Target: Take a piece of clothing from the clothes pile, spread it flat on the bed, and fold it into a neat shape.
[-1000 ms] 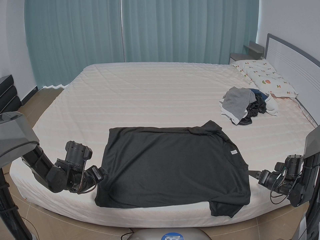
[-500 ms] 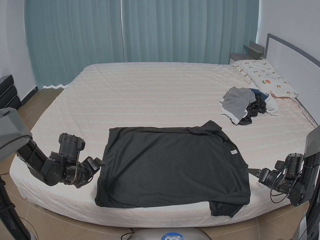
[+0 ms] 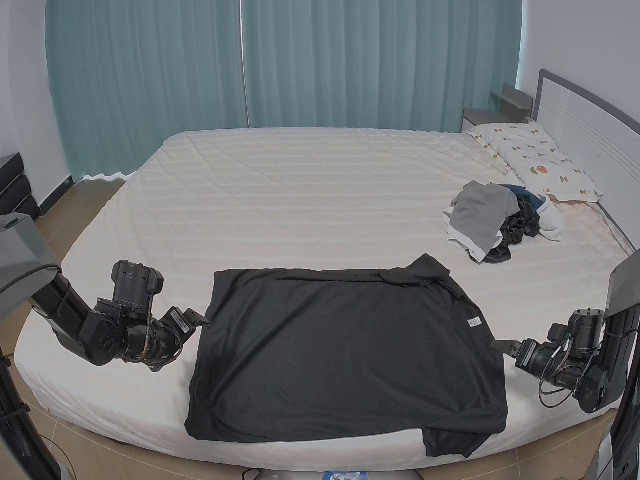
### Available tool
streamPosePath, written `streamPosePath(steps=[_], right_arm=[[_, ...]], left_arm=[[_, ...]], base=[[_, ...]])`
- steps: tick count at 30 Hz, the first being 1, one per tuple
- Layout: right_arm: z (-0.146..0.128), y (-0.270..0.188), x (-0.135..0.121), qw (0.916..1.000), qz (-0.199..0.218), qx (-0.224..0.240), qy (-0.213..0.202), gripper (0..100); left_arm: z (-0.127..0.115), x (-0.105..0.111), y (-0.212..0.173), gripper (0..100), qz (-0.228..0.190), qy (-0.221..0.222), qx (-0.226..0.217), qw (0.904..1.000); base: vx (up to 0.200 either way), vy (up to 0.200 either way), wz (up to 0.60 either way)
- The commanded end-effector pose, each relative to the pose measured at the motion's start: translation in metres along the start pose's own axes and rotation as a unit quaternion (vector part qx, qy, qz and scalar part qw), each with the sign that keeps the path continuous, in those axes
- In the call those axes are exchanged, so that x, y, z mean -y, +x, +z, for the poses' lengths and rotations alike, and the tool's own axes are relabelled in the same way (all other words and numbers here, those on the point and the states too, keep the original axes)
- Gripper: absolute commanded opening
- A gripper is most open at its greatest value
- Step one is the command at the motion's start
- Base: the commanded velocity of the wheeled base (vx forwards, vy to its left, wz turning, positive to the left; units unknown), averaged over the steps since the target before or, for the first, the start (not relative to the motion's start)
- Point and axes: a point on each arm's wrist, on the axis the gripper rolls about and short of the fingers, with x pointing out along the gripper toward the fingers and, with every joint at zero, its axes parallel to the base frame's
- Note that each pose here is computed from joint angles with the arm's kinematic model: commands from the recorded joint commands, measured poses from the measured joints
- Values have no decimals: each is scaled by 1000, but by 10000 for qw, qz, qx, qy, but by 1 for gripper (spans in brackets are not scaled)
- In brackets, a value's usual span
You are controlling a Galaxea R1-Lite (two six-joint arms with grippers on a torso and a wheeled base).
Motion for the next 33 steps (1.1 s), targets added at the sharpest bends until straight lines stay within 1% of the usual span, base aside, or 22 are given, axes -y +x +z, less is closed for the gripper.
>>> streamPosePath(steps=[1,8,12,14,18,21,22,23,25,27,29,30,33], right_arm=[[-1,1,1,10000,-3,-5,4,100],[-3,2,1,10000,-14,-52,9,100],[-6,3,3,9999,-37,-135,33,100],[-8,5,3,9998,-41,-179,40,100],[-10,7,4,9997,-59,-232,88,100],[-11,8,4,9996,-66,-240,97,100],[-11,7,4,9996,-70,-246,100,100],[-11,8,3,9996,-69,-257,98,100],[-11,8,3,9996,-65,-250,95,100],[-11,8,3,9996,-60,-254,91,100],[-12,8,3,9996,-59,-265,97,100],[-14,8,1,9995,-28,-311,76,100],[-16,8,-3,9994,7,-346,50,100]], left_arm=[[0,-2,4,100,43,-19,-12,10000],[2,-1,11,100,99,-17,38,9999],[8,8,15,100,-21,-56,148,9999],[15,17,22,100,-106,-111,293,9995],[26,28,46,100,-115,-142,464,9988],[45,41,72,100,-207,-190,739,9969],[46,42,75,100,-220,-190,748,9968],[51,47,90,100,-277,-167,809,9962],[55,51,99,100,-331,-145,850,9957],[62,59,121,100,-431,-138,932,9946],[64,62,127,100,-474,-139,964,9941],[72,68,139,100,-556,-156,1045,9928],[79,72,157,100,-606,-197,1119,9917]], base=[[0,0,0],[0,0,0],[0,0,0],[0,0,0],[0,0,0],[0,0,0],[0,0,0],[0,0,0],[0,0,0],[0,0,0],[0,0,0],[0,0,0],[0,0,0]])
